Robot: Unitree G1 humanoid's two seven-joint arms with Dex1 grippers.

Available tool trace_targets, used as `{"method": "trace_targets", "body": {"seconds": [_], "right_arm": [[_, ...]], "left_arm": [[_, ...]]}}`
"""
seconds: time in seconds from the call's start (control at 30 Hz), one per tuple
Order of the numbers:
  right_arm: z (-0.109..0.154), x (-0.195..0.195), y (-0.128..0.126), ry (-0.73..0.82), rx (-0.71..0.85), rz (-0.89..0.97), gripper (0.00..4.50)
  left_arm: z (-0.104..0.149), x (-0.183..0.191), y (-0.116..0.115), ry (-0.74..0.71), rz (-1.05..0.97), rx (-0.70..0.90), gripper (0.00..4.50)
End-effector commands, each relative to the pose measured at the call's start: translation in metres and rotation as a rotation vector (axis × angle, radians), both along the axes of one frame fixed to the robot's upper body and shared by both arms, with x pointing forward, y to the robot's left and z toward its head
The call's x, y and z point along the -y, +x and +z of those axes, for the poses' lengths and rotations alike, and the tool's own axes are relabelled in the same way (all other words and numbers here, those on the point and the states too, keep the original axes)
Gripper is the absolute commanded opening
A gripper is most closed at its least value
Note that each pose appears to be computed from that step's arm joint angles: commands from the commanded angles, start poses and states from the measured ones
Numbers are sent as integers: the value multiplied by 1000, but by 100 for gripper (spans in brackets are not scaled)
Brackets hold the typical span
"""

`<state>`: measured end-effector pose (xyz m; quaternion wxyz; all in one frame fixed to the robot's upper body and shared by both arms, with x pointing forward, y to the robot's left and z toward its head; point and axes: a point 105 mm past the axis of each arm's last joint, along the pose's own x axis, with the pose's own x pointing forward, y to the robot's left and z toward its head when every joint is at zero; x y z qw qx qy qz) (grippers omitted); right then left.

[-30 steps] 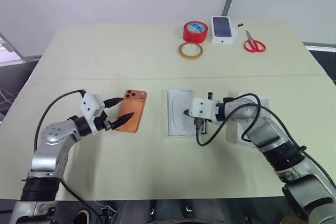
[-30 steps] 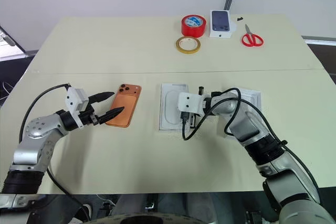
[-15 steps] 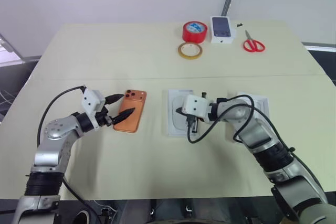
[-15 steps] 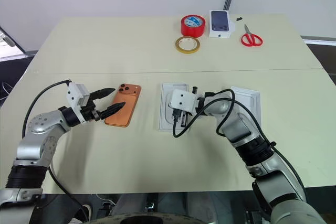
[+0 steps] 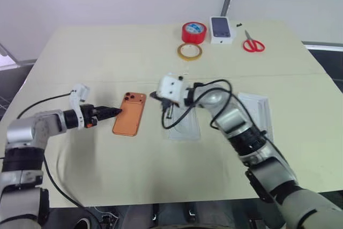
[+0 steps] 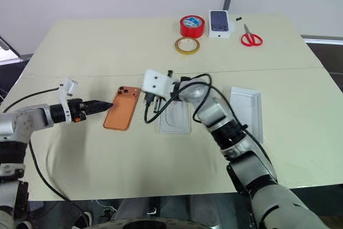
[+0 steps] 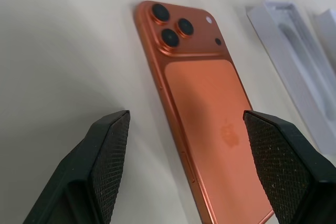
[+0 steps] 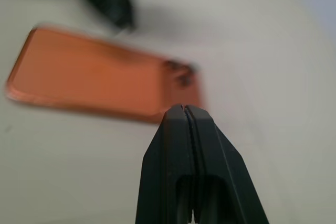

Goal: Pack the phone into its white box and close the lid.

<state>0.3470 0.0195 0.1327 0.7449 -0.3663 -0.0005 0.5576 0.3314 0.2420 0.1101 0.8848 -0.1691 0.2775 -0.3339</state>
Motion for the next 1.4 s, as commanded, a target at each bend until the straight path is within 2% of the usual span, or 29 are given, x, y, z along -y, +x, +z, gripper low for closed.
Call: {"method": "trace_targets", "body": {"seconds": [0.03, 0.1, 0.23, 0.37, 0.53, 0.7, 0.8, 0.97, 1.23, 1.4], "right_arm": [[-4, -14, 0, -78, 38, 52, 5], [-6, -18, 2, -102, 21, 57, 5], [-28, -14, -2, -247, 1, 84, 5], [-33, -23, -1, -224, -28, 67, 5], [-43, -33, -7, -233, -58, 79, 5], [-44, -38, -6, -219, -61, 67, 5], [-45, -34, -5, -224, -56, 64, 5], [-43, -30, -1, -226, -39, 52, 5], [-42, -31, 2, -219, -20, 48, 5], [-41, -28, 5, -218, -11, 37, 5]], "left_arm": [[-4, 3, -5, -25, -42, -82, 362], [-8, 4, -9, -26, -58, -123, 362], [-21, 6, -11, 23, -71, -147, 362], [-23, 16, -14, -66, -75, -215, 362], [-37, 23, -20, -47, -106, -294, 362], [-39, 45, -21, -59, -171, -327, 362], [-33, 62, -19, -116, -197, -338, 362], [-9, 78, -9, -244, -202, -329, 362], [-3, 73, -2, -191, -178, -293, 362], [8, 61, 5, -267, -111, -265, 362]]}}
